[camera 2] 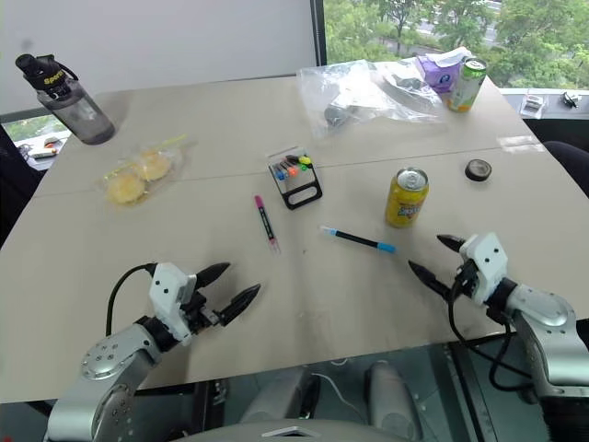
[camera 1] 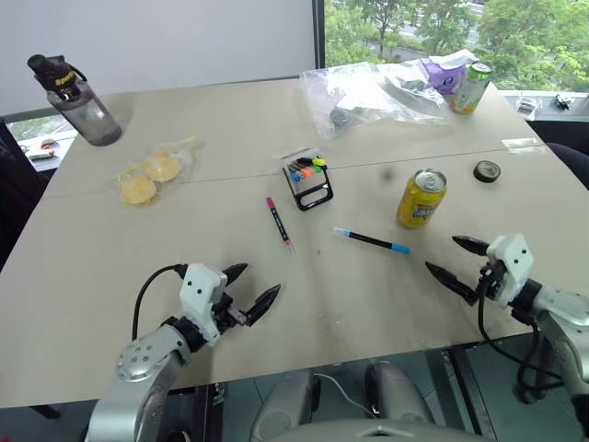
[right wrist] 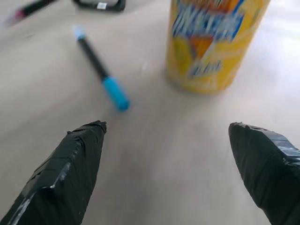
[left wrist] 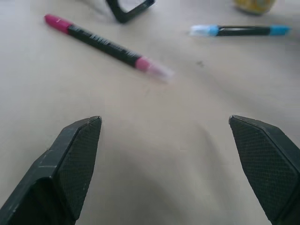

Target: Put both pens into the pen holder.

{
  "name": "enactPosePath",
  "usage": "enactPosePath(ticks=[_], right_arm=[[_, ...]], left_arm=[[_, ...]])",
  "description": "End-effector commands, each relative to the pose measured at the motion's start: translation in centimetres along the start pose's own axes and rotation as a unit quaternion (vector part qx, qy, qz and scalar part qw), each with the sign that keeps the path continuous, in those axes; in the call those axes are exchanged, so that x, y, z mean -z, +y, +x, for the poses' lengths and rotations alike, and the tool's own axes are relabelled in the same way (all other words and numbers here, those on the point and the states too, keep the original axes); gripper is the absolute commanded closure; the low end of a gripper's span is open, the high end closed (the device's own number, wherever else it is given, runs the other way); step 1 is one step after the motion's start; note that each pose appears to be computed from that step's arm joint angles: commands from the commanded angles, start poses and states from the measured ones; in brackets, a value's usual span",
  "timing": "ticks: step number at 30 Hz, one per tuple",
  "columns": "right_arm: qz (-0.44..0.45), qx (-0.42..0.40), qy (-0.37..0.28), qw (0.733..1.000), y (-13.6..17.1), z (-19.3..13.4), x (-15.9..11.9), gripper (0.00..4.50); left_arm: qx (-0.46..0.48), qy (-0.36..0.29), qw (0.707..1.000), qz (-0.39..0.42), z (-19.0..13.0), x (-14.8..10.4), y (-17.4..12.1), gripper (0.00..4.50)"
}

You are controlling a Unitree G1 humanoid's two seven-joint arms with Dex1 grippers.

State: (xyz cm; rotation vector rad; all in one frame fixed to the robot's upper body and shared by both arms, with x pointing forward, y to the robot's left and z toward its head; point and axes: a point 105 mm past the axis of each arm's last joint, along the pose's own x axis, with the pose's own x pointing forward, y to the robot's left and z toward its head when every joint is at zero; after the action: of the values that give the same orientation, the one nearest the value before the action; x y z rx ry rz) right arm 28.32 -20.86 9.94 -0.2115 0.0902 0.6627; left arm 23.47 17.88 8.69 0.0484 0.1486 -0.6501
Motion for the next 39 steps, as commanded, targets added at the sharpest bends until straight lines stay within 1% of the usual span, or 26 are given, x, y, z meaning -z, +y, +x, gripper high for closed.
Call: enactPosePath(ticks=[1, 4, 6, 8, 12, 16, 28, 33, 35, 36, 37, 39], right_arm=[[0.000, 0.041, -0.036, 0.998, -1.3, 0.6, -2.3, 0.04], [0.014, 0.062, -0.050, 0.997, -2.2, 1.9, -3.4, 0.04], [0.025, 0.060, -0.063, 0.996, -2.2, 2.6, -4.0, 0.04], [0.027, 0.058, -0.067, 0.996, -2.1, 3.3, -4.2, 0.04], [0.036, 0.064, -0.077, 0.994, -2.1, 4.6, -4.6, 0.04], [0.045, 0.060, -0.094, 0.993, -2.0, 5.4, -5.1, 0.04], [0.035, 0.046, -0.106, 0.993, -1.5, 7.9, -5.4, 0.04], [0.057, 0.047, -0.126, 0.989, -1.8, 8.7, -6.1, 0.04], [0.064, 0.043, -0.133, 0.988, -1.8, 8.9, -6.4, 0.57], [0.064, 0.045, -0.134, 0.988, -1.8, 9.0, -6.5, 0.95], [0.063, 0.046, -0.134, 0.988, -1.9, 9.0, -6.5, 1.14], [0.063, 0.048, -0.135, 0.988, -1.9, 9.1, -6.5, 1.22]], left_arm=[[0.024, -0.055, 0.998, 0.037, -0.4, -3.9, 0.5, 0.00], [0.071, -0.075, 0.993, 0.059, -0.6, -6.4, 0.3, 0.00], [0.107, -0.084, 0.988, 0.068, -0.8, -7.8, -0.2, 0.00], [0.128, -0.088, 0.985, 0.072, -1.1, -8.9, -0.5, 0.00], [0.157, -0.084, 0.981, 0.081, -1.5, -9.9, -0.9, 0.00], [0.174, -0.076, 0.978, 0.081, -1.6, -10.0, -1.3, 0.00], [0.202, -0.071, 0.974, 0.073, -1.4, -9.7, -2.5, 0.00], [0.202, -0.067, 0.974, 0.076, -1.2, -9.6, -2.6, 0.00], [0.203, -0.063, 0.974, 0.080, -1.1, -9.4, -2.7, 0.00], [0.203, -0.064, 0.974, 0.079, -1.1, -9.3, -2.8, 0.00], [0.203, -0.064, 0.974, 0.079, -1.0, -9.3, -2.8, 0.00], [0.203, -0.064, 0.974, 0.080, -1.0, -9.3, -2.8, 0.00]])
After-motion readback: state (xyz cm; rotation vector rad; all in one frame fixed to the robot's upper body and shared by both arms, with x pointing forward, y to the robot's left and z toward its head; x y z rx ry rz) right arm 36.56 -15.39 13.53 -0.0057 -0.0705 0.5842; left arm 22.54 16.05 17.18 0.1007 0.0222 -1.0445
